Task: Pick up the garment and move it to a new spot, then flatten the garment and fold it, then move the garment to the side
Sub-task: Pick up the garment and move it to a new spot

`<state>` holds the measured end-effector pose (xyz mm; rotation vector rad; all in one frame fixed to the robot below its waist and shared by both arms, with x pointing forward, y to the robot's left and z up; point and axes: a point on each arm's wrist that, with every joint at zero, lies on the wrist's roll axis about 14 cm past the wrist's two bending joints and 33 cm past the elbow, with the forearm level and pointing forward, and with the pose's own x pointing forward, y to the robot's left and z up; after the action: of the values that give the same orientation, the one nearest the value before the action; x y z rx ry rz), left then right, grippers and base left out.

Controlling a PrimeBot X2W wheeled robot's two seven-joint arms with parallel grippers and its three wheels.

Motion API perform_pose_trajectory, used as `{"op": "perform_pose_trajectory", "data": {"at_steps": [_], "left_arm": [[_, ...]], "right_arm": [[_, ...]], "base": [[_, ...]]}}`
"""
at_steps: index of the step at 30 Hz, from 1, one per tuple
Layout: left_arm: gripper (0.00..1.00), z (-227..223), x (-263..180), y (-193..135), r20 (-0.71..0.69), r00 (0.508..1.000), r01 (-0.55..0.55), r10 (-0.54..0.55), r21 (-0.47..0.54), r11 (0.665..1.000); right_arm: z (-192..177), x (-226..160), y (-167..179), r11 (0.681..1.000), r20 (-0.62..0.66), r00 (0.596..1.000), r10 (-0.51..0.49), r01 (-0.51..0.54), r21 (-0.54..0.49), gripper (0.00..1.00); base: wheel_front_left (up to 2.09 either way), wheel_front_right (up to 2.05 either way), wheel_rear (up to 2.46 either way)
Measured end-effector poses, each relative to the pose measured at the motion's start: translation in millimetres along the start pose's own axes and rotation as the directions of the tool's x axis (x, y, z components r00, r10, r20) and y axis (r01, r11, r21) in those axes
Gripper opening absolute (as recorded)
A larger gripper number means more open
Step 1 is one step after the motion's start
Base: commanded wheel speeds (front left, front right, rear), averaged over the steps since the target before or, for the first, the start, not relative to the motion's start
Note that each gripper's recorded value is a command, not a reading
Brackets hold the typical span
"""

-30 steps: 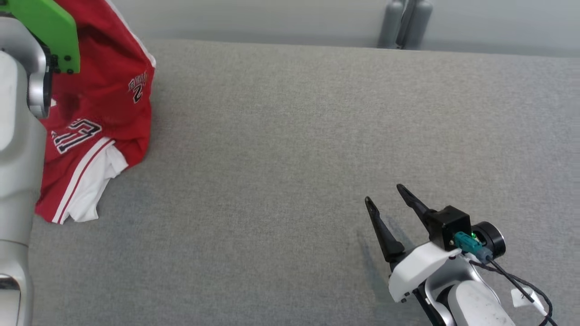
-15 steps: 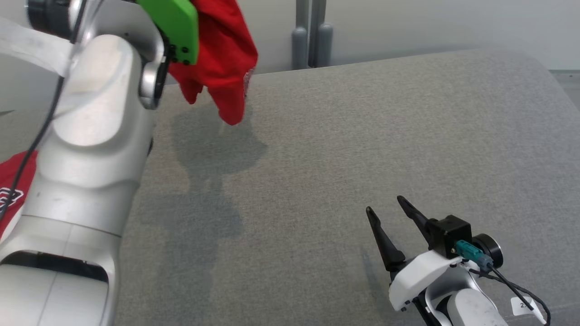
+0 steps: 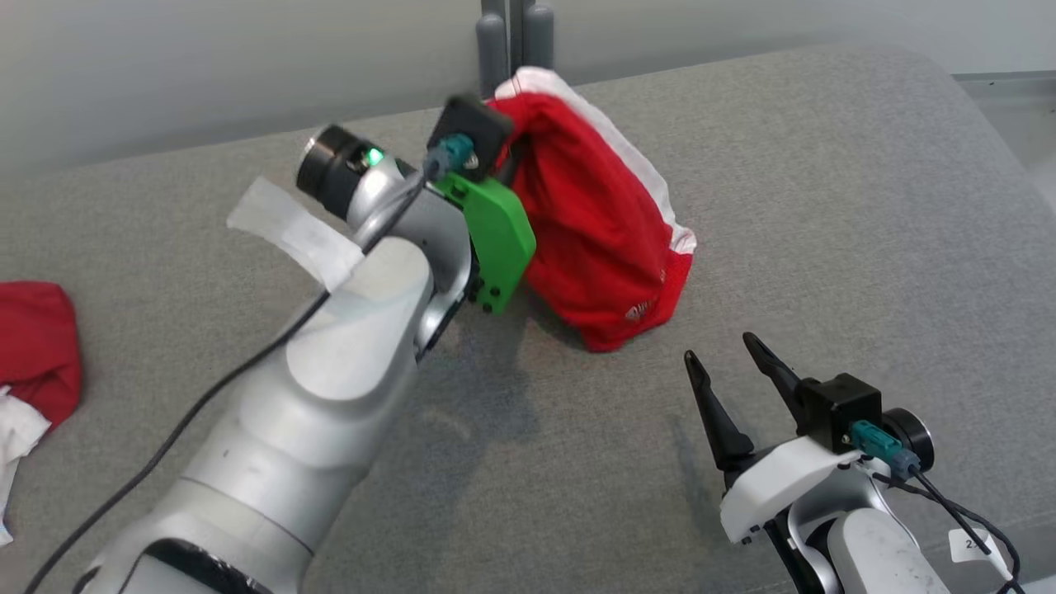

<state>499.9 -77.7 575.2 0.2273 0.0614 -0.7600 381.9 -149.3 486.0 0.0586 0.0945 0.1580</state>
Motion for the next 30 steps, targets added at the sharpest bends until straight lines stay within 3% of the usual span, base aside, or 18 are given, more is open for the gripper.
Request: {"op": "perform_pose_trajectory", "data": {"at_steps": [4,8,13,19,20,21,22,30], "left_arm": [[0.00,-62,-19,-7,-0.138,0.990,0.021,-0.022,-0.012,1.000],[0.00,-109,-50,11,-0.240,0.971,-0.011,0.010,-0.005,1.000],[0.00,-131,-81,21,-0.273,0.962,-0.003,0.019,0.060,0.998],[0.00,-157,-115,35,-0.333,0.940,-0.061,0.074,0.049,0.997],[0.33,-156,-116,36,-0.327,0.941,-0.072,0.082,0.044,0.996],[0.91,-155,-118,37,-0.321,0.943,-0.083,0.091,0.039,0.996],[1.00,-155,-120,40,-0.314,0.943,-0.101,0.106,0.031,0.994],[1.00,-152,-136,60,-0.254,0.938,-0.250,0.234,-0.033,0.968]], "right_arm": [[-4,11,11,0.999,-0.010,0.999,0.038,-0.038,0.000,1.00],[-7,19,23,0.997,-0.019,0.997,0.078,-0.078,-0.003,1.00],[-8,26,37,0.993,-0.023,0.993,0.120,-0.120,-0.010,1.00],[-5,27,50,0.987,-0.019,0.987,0.158,-0.158,-0.014,1.00],[-4,27,52,0.987,-0.019,0.987,0.161,-0.162,-0.015,1.00],[-4,26,52,0.986,-0.019,0.986,0.164,-0.164,-0.016,1.00],[-4,26,53,0.986,-0.018,0.986,0.166,-0.167,-0.016,1.00],[1,20,53,0.986,-0.013,0.986,0.163,-0.164,-0.025,1.00]], "base": [[0.00,0.00,0.00],[0.00,0.00,0.00],[0.00,0.00,0.00],[0.00,0.00,0.00],[0.00,0.00,0.00],[0.00,0.00,0.00],[0.00,0.00,0.00],[0.00,0.00,0.00]]}}
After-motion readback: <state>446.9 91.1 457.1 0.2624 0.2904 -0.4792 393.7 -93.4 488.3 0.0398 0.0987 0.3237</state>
